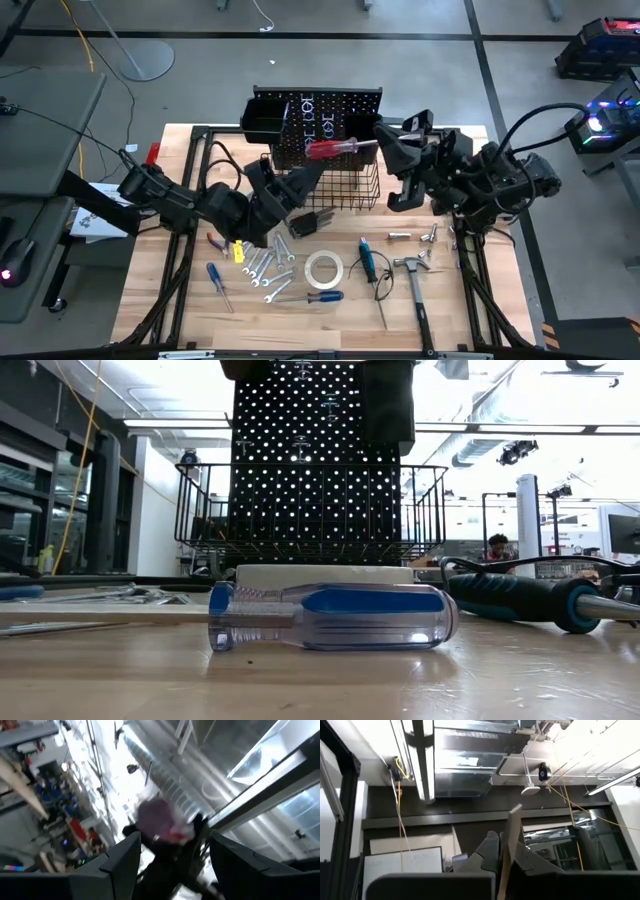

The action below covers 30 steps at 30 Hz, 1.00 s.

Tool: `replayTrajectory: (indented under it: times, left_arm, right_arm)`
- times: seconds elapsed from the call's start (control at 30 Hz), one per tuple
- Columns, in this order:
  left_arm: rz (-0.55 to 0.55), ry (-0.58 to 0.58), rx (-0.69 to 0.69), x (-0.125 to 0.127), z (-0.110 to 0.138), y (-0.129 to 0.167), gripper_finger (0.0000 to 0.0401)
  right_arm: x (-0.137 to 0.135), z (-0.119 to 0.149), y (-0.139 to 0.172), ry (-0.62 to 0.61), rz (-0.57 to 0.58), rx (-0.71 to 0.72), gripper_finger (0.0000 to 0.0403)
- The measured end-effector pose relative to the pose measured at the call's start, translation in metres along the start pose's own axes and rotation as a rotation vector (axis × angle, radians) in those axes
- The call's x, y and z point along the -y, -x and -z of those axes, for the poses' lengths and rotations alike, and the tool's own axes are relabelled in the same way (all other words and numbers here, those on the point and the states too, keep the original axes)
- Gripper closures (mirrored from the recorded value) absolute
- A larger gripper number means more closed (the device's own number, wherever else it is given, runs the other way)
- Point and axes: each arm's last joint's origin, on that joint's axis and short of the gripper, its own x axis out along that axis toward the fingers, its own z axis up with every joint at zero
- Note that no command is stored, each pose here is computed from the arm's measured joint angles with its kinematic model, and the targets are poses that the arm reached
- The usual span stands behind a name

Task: Hang tools onto peg board
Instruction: Put the red transparent screwdriver in the right black bin on the pegboard

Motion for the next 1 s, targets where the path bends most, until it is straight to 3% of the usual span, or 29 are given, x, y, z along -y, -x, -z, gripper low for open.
replayTrajectory:
  times: [0.67,1.0]
  left_arm:
    - [-0.017,0.01,0.087,-0.015,-0.014,-0.016,0.0182]
    - [-0.008,0.046,0.094,-0.011,-0.014,-0.013,0.0189]
  right_arm:
    - [-0.005,0.026,-0.004,-0.008,0.018,-0.094,0.0403]
    - [0.004,0.018,-0.007,0.036,0.092,-0.018,0.0403]
